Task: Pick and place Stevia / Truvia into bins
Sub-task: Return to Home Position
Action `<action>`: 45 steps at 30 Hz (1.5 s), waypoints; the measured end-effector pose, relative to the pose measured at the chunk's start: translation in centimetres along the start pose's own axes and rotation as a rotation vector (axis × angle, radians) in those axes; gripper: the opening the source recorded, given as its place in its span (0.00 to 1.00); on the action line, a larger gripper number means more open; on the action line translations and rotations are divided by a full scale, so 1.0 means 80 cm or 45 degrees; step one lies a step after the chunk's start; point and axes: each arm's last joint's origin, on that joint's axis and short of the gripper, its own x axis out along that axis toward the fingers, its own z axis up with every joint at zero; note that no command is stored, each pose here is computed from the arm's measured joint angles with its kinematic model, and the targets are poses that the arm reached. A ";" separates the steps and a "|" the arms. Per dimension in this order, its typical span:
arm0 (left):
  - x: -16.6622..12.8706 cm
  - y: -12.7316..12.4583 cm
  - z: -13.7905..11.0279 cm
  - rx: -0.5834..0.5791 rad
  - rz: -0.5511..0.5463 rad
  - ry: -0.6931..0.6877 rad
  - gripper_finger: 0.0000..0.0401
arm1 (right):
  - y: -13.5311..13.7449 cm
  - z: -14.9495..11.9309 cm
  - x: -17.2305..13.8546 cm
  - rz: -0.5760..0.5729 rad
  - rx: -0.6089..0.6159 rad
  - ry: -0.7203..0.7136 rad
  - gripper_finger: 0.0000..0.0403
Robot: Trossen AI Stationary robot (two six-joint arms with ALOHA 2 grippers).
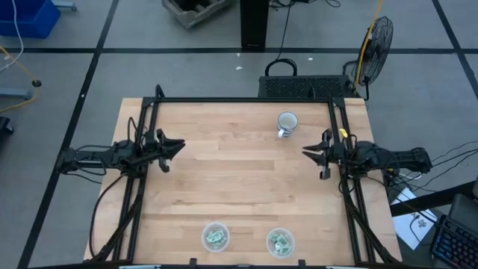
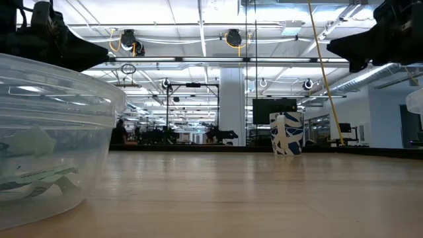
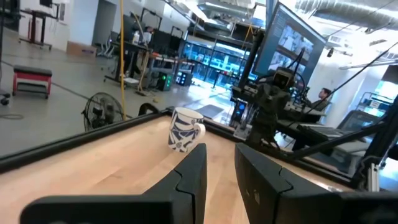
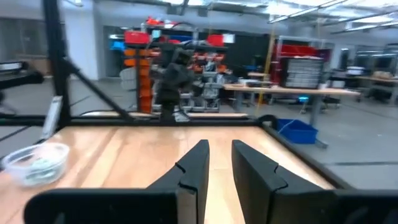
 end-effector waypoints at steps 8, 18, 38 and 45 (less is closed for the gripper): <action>0.000 0.001 -0.002 0.112 0.008 0.021 0.22 | 0.002 -0.002 0.002 0.116 0.025 -0.104 0.16; 0.000 0.002 -0.005 0.346 0.012 0.057 0.22 | 0.002 -0.011 0.002 0.111 0.060 -0.015 0.16; 0.000 0.002 -0.005 0.356 0.012 0.055 0.22 | 0.003 -0.021 0.003 0.111 0.181 0.097 0.16; 0.000 0.001 -0.005 0.357 0.011 0.055 0.22 | 0.003 -0.021 0.003 0.110 0.181 0.097 0.16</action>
